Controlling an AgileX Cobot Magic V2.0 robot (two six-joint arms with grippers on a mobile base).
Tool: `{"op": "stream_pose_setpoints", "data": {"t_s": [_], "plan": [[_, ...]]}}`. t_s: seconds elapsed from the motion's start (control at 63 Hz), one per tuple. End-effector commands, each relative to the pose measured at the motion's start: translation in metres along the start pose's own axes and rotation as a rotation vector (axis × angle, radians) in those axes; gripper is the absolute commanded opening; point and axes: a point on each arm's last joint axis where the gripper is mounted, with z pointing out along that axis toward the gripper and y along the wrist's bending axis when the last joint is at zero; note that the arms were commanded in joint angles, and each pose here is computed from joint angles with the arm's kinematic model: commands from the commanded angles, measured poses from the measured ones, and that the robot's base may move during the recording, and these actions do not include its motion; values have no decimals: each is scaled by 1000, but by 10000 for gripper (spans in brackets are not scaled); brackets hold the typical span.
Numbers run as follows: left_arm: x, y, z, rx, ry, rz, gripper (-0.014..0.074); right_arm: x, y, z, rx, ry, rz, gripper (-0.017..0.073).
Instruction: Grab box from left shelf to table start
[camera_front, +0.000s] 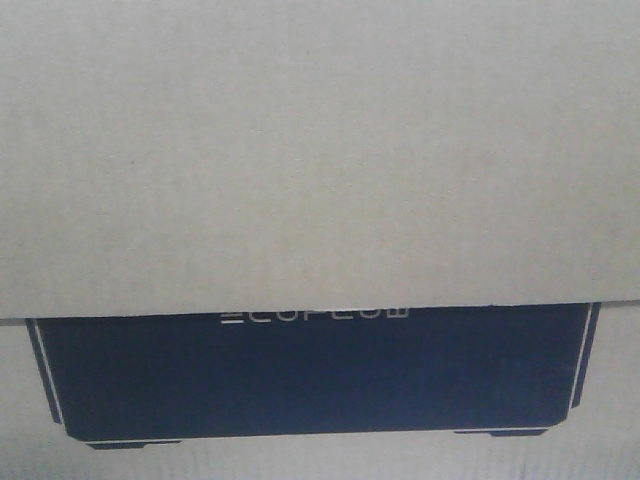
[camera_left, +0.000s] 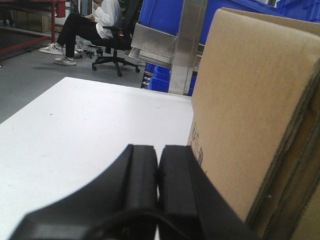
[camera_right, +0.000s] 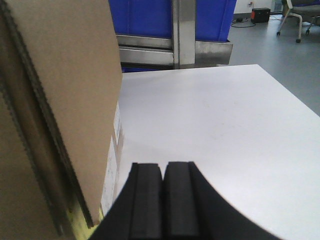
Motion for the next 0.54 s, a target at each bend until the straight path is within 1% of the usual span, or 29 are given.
{"op": "stream_pose_setpoints", "data": {"t_s": [0.0, 0.524], "plan": [[1, 1, 0, -7, -68, -15, -12, -8, 1, -1, -15, -95, -12, 56], [1, 1, 0, -7, -68, -15, -12, -8, 1, -1, -15, -95, -12, 56]]}}
